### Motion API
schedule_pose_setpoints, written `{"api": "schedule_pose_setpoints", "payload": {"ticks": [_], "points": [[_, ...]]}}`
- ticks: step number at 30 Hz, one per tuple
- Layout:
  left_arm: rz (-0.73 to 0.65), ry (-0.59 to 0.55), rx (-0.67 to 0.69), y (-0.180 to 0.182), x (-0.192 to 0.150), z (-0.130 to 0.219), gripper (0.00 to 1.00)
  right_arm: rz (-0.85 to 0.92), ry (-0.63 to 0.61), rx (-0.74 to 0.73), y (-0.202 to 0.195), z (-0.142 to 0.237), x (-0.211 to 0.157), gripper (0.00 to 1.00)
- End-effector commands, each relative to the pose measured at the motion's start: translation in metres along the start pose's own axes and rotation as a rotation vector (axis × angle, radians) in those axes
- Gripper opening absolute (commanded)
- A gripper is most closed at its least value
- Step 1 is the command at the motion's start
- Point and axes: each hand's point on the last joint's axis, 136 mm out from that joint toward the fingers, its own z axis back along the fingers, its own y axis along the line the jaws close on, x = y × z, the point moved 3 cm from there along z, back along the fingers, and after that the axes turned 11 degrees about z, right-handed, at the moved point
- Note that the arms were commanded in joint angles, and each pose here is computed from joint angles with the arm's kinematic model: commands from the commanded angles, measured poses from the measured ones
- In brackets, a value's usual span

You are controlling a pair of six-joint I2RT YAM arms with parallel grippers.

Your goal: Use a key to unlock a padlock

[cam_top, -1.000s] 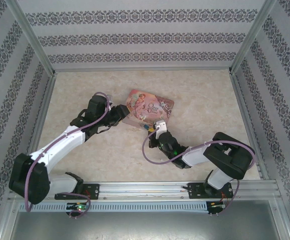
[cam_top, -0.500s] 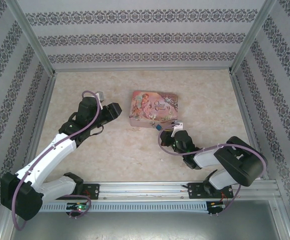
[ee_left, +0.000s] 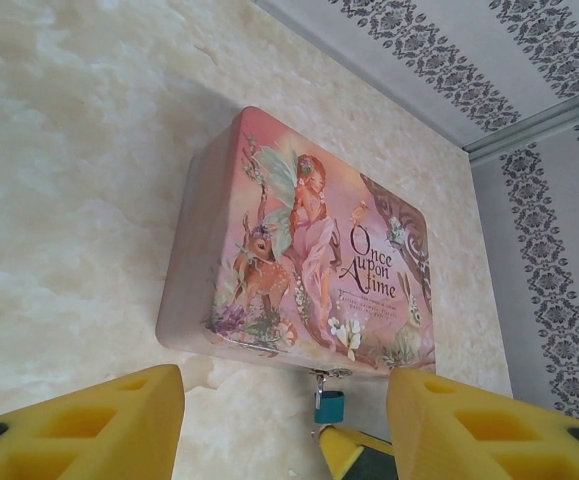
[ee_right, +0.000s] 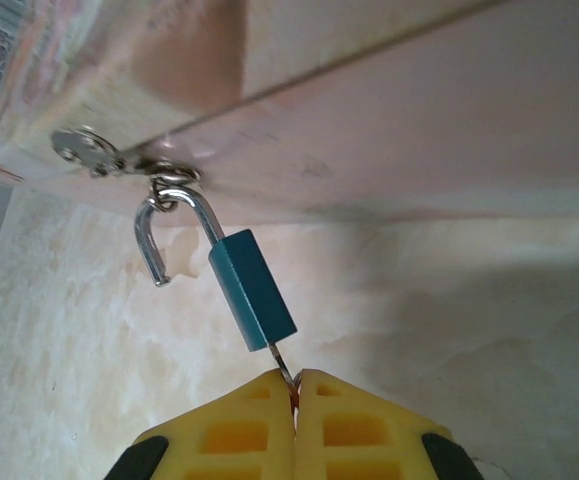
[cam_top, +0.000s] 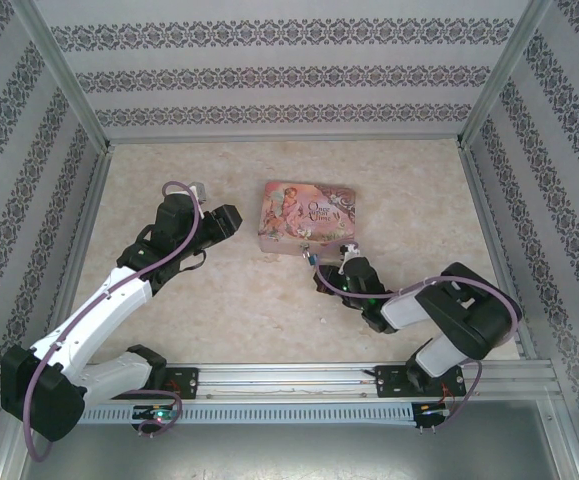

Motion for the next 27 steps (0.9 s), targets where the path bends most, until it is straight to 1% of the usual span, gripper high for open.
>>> {"api": "schedule_pose_setpoints", "payload": {"ticks": [1,12,14,17,24,27], "points": [[-0.009,-0.016,0.013,0.003,0.004,0.001,0.56,-0.044,0.033,-0.005,0.0,-0.009,-0.004,0.0],[0.005,-0.017,0.037,0.012,0.002,-0.004,0.58,-0.031,0.025,-0.024,0.0,-0.015,-0.004,0.01],[0.005,-0.013,0.042,0.014,0.002,-0.005,0.58,-0.029,0.023,-0.027,0.0,-0.014,-0.004,0.05],[0.007,-0.008,0.047,0.016,0.001,-0.007,0.58,-0.018,0.009,-0.033,0.0,-0.011,-0.003,0.09],[0.001,-0.002,0.056,0.019,0.003,-0.014,0.63,0.03,-0.011,-0.054,-0.001,-0.001,0.003,0.25],[0.006,-0.007,0.066,0.021,0.005,-0.019,0.65,0.066,-0.019,-0.057,0.001,0.004,0.007,0.34]]}}
